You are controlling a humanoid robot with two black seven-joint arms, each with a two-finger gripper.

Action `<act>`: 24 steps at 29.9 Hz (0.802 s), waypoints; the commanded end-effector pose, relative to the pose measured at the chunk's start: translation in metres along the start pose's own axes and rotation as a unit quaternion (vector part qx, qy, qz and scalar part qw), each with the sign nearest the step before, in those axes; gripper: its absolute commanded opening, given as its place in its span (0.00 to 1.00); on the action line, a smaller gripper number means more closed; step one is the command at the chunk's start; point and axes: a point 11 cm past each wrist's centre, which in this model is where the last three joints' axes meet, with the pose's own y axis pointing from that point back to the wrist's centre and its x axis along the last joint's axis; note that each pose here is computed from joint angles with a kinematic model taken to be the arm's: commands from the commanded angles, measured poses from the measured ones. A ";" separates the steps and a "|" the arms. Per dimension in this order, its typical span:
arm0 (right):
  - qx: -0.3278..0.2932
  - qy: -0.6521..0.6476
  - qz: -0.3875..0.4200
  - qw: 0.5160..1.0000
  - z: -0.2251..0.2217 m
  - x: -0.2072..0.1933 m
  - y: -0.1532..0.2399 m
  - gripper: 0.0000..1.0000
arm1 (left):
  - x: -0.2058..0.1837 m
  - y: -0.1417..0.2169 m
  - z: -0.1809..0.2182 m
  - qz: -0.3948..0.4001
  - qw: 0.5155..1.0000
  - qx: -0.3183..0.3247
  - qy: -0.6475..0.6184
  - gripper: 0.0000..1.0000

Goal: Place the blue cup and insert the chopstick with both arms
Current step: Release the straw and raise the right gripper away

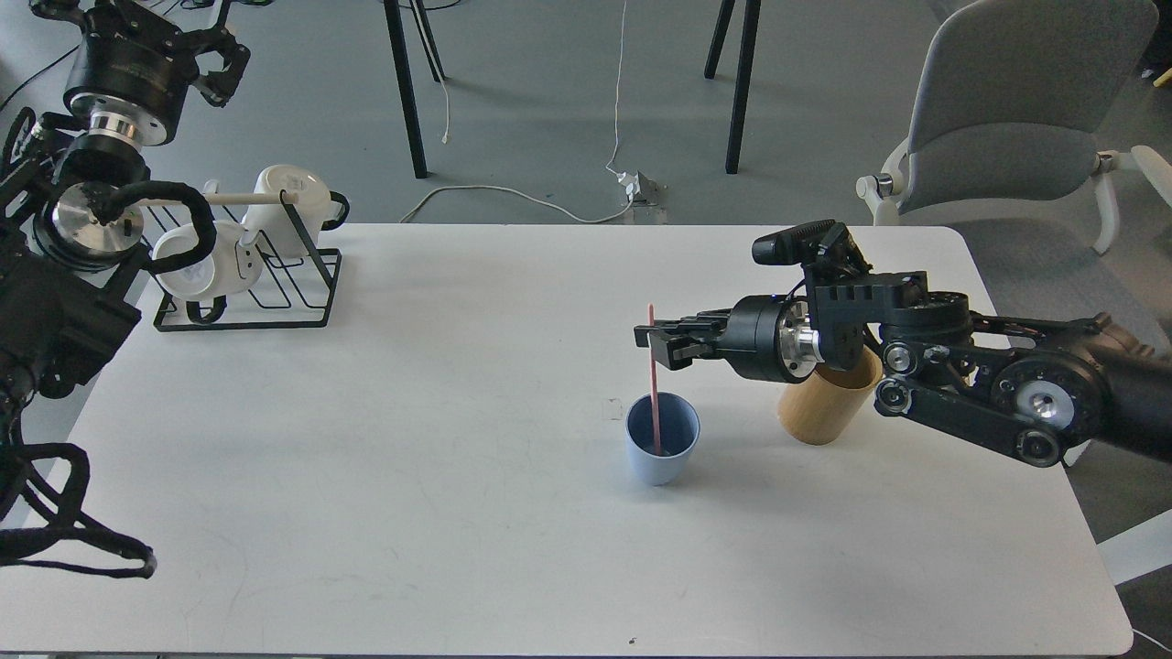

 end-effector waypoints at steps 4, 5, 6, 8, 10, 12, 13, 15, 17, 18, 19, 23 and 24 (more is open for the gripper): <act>-0.005 -0.021 0.099 0.995 0.014 0.060 0.032 0.68 | 0.000 0.000 0.001 0.000 1.000 0.000 -0.001 0.99; -0.005 -0.026 0.125 0.992 0.017 0.076 0.043 0.74 | 0.000 0.000 0.001 0.000 1.000 0.000 -0.001 0.99; -0.010 -0.034 0.145 0.989 0.023 0.086 0.052 0.84 | 0.000 0.000 0.000 0.000 1.000 0.000 0.000 0.99; -0.009 -0.078 0.186 0.979 0.035 0.104 0.068 0.99 | 0.000 0.000 0.000 0.000 1.000 0.000 0.000 0.99; 0.000 -0.140 0.224 0.965 0.046 0.119 0.081 0.99 | 0.000 0.000 -0.001 0.000 1.000 0.001 0.000 0.99; 0.011 -0.208 0.264 0.942 0.061 0.134 0.096 0.99 | -0.001 0.000 -0.001 -0.001 1.000 0.001 0.001 0.99; 0.017 -0.245 0.283 0.927 0.070 0.140 0.104 0.99 | -0.001 0.000 -0.001 -0.001 1.000 0.001 0.001 0.99; 0.027 -0.313 0.316 0.895 0.088 0.149 0.116 0.99 | -0.001 0.000 -0.002 -0.001 1.000 0.002 0.000 0.99; 0.044 -0.375 0.352 0.856 0.105 0.157 0.129 0.99 | 0.001 0.001 -0.002 0.001 1.000 0.004 -0.002 0.99; 0.061 -0.408 0.372 0.831 0.114 0.160 0.137 1.00 | 0.001 0.001 -0.003 0.002 1.000 0.001 -0.003 0.99; 0.075 -0.432 0.386 0.811 0.120 0.160 0.142 1.00 | 0.001 0.001 -0.006 0.002 1.000 0.002 -0.001 0.99; 0.126 -0.530 0.430 0.720 0.143 0.158 0.158 1.00 | -0.003 0.001 -0.019 0.001 1.000 0.012 0.004 0.99; 0.139 -0.556 0.437 0.693 0.148 0.157 0.159 1.00 | -0.005 0.000 -0.023 -0.001 1.000 0.015 0.007 0.99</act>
